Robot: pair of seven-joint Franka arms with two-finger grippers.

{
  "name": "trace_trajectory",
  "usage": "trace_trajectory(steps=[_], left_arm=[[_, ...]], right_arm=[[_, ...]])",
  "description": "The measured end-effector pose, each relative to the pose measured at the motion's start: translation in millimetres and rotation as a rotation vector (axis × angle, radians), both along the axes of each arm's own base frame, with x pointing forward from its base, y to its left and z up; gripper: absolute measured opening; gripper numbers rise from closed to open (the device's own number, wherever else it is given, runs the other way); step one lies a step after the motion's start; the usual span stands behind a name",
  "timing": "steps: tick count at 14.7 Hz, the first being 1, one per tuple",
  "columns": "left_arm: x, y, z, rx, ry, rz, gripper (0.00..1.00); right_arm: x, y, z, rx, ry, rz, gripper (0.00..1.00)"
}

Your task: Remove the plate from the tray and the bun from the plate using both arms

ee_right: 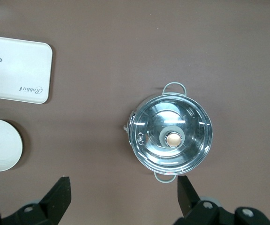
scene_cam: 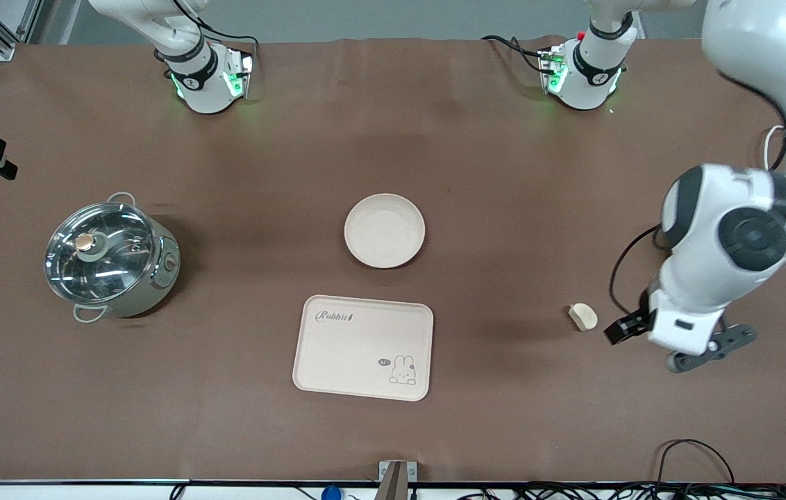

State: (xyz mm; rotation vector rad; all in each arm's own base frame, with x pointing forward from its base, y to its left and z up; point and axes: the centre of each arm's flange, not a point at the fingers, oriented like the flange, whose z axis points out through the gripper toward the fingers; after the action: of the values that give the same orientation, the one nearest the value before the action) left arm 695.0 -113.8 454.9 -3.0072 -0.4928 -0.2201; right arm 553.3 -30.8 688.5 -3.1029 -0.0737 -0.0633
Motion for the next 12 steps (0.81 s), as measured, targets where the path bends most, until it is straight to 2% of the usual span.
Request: trace_trajectory(steps=[3, 8, 12], left_arm=[[-23.7, 16.7, 66.3, -0.021, 0.007, -0.12, 1.0], [-89.2, 23.2, 161.3, -0.027, 0.071, -0.278, 1.0], [-137.3, 24.8, 199.9, -0.042, 0.119, -0.312, 1.0]], right_arm=[[-0.3, 0.2, -0.3, 0.0, 0.003, 0.0, 1.0], [-1.3, 1.1, -1.3, 0.001, 0.013, 0.002, 1.0], [-1.4, 1.1, -1.4, 0.001, 0.014, 0.002, 1.0]])
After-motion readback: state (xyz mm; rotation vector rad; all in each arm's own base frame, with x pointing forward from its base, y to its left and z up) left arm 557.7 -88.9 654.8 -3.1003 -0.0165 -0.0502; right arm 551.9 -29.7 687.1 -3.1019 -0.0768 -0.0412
